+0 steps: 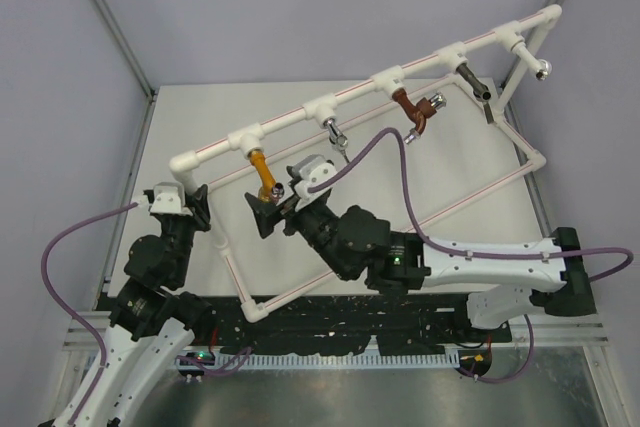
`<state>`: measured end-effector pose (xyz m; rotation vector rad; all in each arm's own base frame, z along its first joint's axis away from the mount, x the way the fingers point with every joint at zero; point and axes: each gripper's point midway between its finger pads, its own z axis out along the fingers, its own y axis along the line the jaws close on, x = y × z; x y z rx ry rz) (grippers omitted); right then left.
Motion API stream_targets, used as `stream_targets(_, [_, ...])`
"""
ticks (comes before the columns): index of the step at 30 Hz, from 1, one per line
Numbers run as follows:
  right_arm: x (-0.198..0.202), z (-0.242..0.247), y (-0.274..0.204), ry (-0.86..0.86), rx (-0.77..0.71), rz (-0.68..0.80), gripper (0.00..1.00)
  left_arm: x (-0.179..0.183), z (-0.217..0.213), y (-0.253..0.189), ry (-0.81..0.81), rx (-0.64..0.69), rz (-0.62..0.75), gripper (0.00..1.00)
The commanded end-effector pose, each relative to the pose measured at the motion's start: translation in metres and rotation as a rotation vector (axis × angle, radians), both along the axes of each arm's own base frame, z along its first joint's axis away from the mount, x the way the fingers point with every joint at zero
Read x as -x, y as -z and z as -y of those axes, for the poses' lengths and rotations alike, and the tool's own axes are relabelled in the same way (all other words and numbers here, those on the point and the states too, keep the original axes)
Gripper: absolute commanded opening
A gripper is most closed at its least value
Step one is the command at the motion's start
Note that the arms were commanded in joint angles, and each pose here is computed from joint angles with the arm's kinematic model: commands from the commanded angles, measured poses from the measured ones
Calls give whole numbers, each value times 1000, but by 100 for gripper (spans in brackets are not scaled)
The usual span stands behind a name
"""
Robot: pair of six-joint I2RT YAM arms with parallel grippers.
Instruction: Install the water faucets
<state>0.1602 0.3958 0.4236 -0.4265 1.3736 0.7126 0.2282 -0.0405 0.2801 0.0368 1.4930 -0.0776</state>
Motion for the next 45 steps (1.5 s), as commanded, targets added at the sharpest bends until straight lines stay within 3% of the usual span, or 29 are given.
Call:
stream_targets(1, [-30,10,11,256,72,22,86,1,9,1,47,-6,-13,0])
stream_targets(4, [-33,4,14,286,64,16,83,1,9,0,49,-5,-10,0])
stream_targets(6, [-35,-1,15,290,31,6,75,2,8,-1,49,0,-3,0])
stream_targets(10, [-30,-11,11,242,-98,-74,42,3,9,-2,52,3,1,0])
stream_targets(11, [-29,-12,11,231,-129,-100,29,3,8,-2,51,6,3,0])
stream_targets(15, [-30,-17,9,128,-342,-280,10,3,9,-3,50,13,7,0])
stream_targets(16, [-30,-19,7,94,-454,-365,5,2,9,-3,49,20,5,0])
stream_targets(21, [-34,-14,-10,-40,-770,-578,5,-2,21,-9,90,78,6,0])
stream_targets(25, [-33,-11,-27,-82,-866,-608,5,-9,28,-19,106,102,5,0])
stream_targets(26, [-32,-12,-33,-94,-870,-599,7,-11,28,-21,100,105,3,0])
stream_targets(29, [-32,-13,-33,-91,-801,-551,39,-18,26,-33,71,107,19,0])
stream_targets(30, [-29,-12,-31,-105,-800,-546,44,-20,25,-37,62,104,28,0])
stream_targets(31, [-27,-7,-36,-119,-822,-539,58,-22,24,-40,52,101,33,0])
stream_targets(33, [-25,0,-34,-123,-786,-504,74,-29,23,-42,36,93,28,0])
stream_targets(39, [-22,28,-30,-52,-478,-296,99,-42,23,-38,12,73,2,0])
stream_targets(42, [-27,42,-26,6,-260,-175,99,-42,22,-31,10,70,-3,0])
stream_targets(45, [-28,47,-24,25,-168,-157,99,-40,22,-24,14,69,-12,0])
